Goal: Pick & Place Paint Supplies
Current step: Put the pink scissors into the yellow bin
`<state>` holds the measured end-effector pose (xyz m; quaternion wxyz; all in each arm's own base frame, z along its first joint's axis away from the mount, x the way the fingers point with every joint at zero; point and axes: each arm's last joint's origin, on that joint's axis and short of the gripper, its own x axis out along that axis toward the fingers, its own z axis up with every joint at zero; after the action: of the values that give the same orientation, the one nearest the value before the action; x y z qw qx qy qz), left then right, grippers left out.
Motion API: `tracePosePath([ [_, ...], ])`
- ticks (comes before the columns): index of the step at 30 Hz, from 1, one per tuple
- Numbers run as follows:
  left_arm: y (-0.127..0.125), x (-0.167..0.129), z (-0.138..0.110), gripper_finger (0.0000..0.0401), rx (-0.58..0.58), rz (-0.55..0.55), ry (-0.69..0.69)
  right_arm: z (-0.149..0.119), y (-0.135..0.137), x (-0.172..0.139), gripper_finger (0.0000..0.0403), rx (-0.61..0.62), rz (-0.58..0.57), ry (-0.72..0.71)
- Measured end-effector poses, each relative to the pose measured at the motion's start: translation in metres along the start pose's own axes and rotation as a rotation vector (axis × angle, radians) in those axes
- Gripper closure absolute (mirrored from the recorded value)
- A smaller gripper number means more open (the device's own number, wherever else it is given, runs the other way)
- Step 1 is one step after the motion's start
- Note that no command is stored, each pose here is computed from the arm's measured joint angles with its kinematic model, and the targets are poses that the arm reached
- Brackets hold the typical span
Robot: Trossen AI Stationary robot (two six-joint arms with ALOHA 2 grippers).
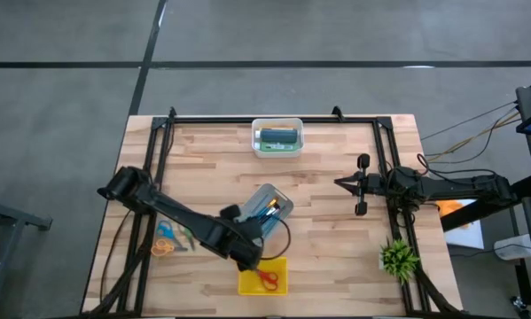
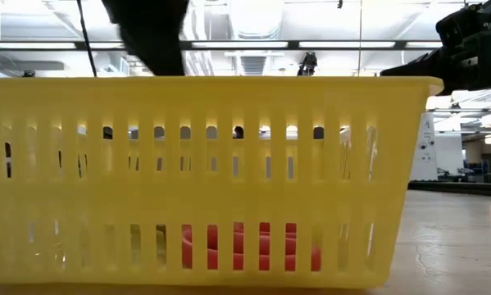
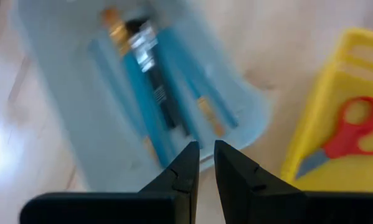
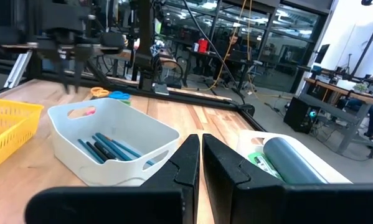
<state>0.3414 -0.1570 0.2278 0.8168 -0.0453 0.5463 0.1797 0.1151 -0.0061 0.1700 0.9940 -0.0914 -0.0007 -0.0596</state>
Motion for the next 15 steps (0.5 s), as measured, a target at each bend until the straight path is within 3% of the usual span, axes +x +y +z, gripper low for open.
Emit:
tracePosePath([
  [9,0.025,0.008,-0.031,0.0347,-0.321,0.072,0.042,0.0,0.0,0.0,0.0388,0.0,0.0,0.0],
  [15,0.047,0.012,-0.052,0.0347,-0.6,0.106,0.044,0.0,0.0,0.0,0.0388,0.0,0.0,0.0],
])
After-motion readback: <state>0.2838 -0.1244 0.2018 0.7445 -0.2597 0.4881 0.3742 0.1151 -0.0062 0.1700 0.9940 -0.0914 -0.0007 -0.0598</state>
